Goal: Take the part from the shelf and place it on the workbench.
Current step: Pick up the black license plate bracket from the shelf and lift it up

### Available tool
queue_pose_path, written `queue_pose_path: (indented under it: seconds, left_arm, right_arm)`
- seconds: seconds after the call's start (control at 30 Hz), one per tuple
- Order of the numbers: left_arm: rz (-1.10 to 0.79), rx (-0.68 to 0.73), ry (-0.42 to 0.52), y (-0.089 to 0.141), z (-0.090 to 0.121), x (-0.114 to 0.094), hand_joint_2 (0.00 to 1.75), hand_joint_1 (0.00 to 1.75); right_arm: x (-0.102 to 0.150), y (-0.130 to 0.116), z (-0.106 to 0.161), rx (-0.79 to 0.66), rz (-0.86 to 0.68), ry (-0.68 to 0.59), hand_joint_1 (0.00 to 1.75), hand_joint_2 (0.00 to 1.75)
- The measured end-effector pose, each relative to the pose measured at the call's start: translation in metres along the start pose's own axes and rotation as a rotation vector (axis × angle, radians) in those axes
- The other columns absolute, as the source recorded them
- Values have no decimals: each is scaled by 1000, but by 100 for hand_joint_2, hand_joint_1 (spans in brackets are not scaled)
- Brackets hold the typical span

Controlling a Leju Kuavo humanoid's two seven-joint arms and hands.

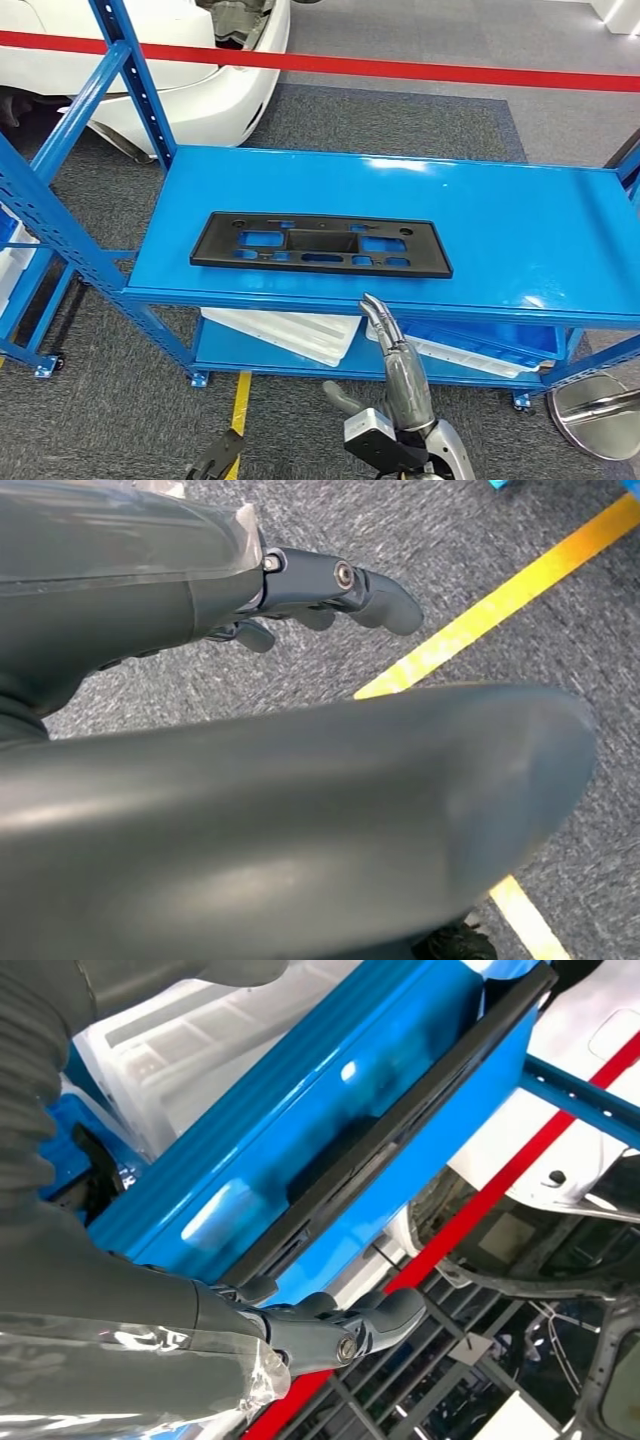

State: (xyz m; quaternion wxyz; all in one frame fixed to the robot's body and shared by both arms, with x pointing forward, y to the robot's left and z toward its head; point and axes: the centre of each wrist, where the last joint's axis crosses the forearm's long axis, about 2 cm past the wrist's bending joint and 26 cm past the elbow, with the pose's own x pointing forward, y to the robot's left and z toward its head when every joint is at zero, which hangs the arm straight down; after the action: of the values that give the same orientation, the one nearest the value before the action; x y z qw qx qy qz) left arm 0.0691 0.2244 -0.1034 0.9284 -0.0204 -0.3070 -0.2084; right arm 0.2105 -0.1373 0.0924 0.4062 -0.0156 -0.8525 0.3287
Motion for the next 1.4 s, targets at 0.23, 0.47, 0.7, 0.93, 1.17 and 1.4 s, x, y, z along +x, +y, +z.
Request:
queue_pose_path:
  seconds: [0.23, 0.47, 0.7, 0.93, 1.17, 1.4]
  left_arm:
    - [3, -10, -1, -3, -1, 2, 0, 0]
    - [5, -12, -1, -5, 0, 2, 0, 0]
    - [6, -14, -3, -5, -1, 4, 0, 0]
    - [-14, 22, 10, -3, -2, 7, 0, 0]
    - [-45, 70, 39, -5, -3, 9, 0, 0]
    - [-52, 77, 40, -5, -3, 9, 0, 0]
  right_arm:
    - [-3, -5, 0, 0, 25, 11, 0, 175]
    - [-7, -12, -1, -6, 52, 15, 0, 175]
    - [-12, -21, 0, -1, 91, 27, 0, 175]
    - [-17, -30, 1, 5, 123, 37, 0, 175]
    - [-22, -36, 6, 18, 154, 57, 0, 175]
    - [-26, -42, 13, 51, 181, 86, 0, 175]
